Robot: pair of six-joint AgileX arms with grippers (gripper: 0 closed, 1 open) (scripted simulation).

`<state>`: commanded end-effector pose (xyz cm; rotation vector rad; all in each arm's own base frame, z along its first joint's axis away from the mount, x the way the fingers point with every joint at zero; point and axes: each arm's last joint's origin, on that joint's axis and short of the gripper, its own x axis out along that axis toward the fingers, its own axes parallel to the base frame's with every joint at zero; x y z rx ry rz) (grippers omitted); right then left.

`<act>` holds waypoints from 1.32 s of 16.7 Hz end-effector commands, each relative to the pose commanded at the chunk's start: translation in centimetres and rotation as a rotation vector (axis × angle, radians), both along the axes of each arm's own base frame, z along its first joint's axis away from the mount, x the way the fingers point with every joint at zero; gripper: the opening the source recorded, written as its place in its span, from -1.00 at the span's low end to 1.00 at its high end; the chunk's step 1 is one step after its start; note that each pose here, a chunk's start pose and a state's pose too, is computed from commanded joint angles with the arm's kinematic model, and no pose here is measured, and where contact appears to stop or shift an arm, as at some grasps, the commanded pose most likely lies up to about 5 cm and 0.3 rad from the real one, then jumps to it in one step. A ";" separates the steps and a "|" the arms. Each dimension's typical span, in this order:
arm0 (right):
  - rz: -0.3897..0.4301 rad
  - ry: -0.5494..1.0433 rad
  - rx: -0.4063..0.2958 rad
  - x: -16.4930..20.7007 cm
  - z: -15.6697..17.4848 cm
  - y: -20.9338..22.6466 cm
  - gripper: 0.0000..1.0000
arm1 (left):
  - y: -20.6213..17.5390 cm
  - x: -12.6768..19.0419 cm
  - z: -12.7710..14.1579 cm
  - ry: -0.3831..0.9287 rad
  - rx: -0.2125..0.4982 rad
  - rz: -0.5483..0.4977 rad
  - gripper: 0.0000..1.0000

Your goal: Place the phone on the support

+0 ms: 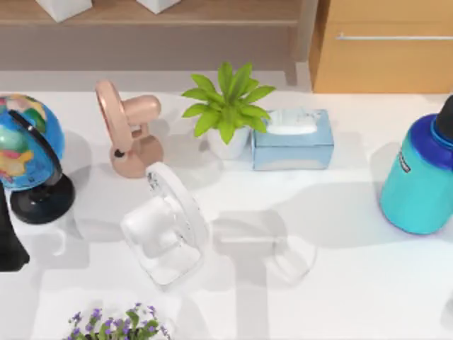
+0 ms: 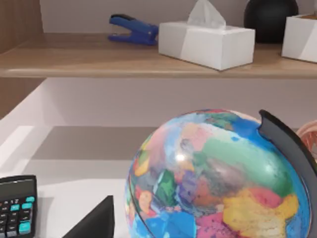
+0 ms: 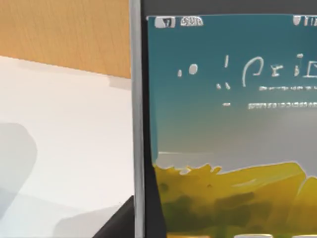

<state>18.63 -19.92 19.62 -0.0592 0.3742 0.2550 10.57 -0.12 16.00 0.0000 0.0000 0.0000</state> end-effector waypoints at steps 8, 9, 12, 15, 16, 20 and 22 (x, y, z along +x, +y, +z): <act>0.009 0.003 0.031 0.5 -0.2 0.1 -1.00 | 0.0 0.0 0.0 0.000 0.000 0.000 1.00; 0.013 -0.004 0.039 0.7 -0.1 0.1 -1.00 | 0.0 0.0 0.0 0.000 0.000 0.000 1.00; 0.017 -0.024 0.056 1.4 0.3 0.3 -1.00 | 0.0 0.0 0.0 0.000 0.000 0.000 1.00; 0.010 -0.020 0.058 2.6 -0.2 0.5 -1.00 | 0.0 0.0 0.0 0.000 0.000 0.000 1.00; 0.004 -0.015 0.048 3.1 -0.5 0.6 -1.00 | 0.0 0.0 0.0 0.000 0.000 0.000 1.00; 0.000 0.000 0.001 4.5 -1.6 1.2 -1.00 | 0.0 0.0 0.0 0.000 0.000 0.000 1.00; 0.000 0.000 0.000 4.6 -1.7 1.2 -1.00 | 0.0 0.0 0.0 0.000 0.000 0.000 1.00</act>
